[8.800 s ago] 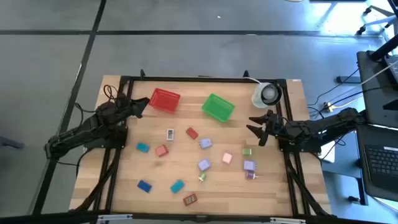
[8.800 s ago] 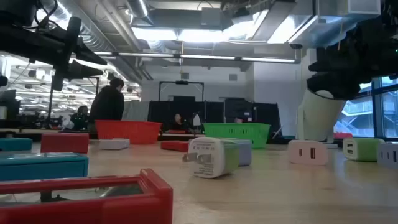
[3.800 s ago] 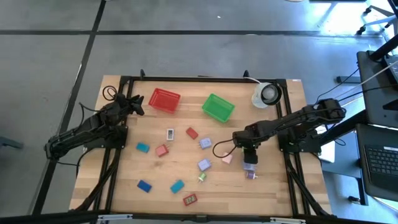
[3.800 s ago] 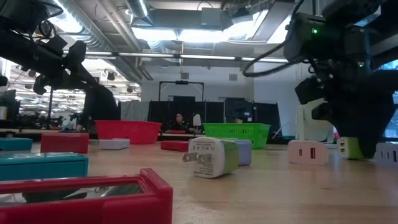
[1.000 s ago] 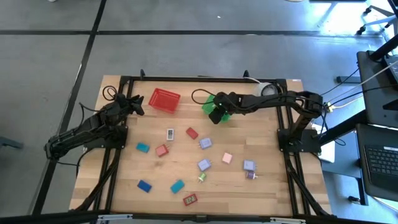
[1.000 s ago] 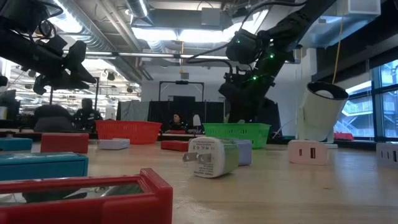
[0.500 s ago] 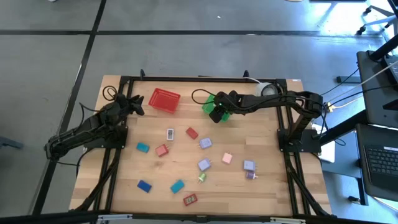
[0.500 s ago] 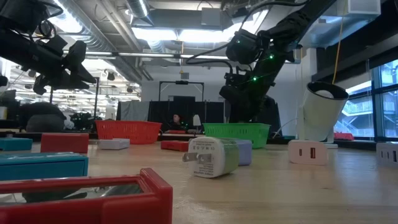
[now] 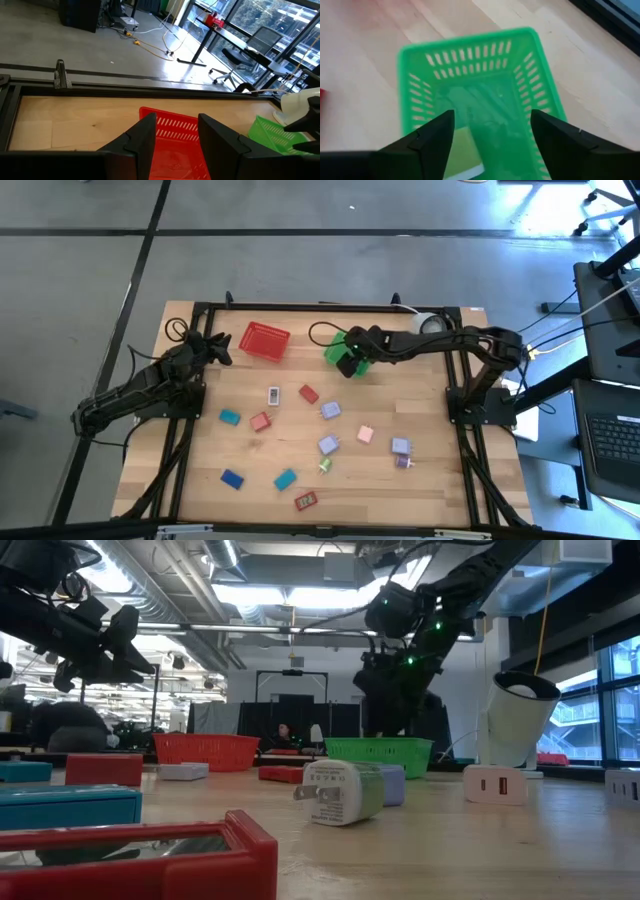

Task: Pick & Place Office items
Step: Put the top light violet charger adapter into the green bin

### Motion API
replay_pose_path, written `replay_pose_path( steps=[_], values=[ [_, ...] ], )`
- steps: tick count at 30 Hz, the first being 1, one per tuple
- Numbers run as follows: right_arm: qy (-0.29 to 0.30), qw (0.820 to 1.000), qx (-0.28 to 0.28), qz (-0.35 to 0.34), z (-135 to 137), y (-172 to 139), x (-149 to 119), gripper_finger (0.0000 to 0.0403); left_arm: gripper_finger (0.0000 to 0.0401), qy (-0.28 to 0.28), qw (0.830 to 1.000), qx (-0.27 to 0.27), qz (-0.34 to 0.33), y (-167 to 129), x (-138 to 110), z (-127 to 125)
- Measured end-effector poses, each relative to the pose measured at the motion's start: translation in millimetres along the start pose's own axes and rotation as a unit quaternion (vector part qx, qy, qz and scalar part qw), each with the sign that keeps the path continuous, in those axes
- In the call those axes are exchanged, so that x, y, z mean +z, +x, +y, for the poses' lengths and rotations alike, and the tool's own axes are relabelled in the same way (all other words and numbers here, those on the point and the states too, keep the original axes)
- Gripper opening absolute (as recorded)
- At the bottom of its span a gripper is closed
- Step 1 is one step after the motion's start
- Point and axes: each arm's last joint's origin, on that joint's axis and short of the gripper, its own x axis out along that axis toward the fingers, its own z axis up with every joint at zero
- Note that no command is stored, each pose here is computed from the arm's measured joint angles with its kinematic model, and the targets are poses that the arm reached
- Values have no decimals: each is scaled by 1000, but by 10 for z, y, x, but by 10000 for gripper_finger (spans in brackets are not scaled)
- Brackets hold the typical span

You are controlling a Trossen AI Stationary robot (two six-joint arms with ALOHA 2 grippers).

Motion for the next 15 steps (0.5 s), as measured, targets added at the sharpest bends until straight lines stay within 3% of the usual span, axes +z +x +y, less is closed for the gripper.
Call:
replay_pose_path(
  steps=[3,6,11,15],
  values=[
    [17,999,29,-5,10,-161,98,269,141,0,1000,0,0,0,0,0],
    [2,995,96,7,40,-328,156,265,141,0,1000,0,0,0,0,0],
    [-73,966,236,75,155,-539,46,257,141,0,1000,0,0,0,0,0],
    [-142,949,271,73,329,-613,-41,250,141,0,1000,0,0,0,-1,0]
  ],
)
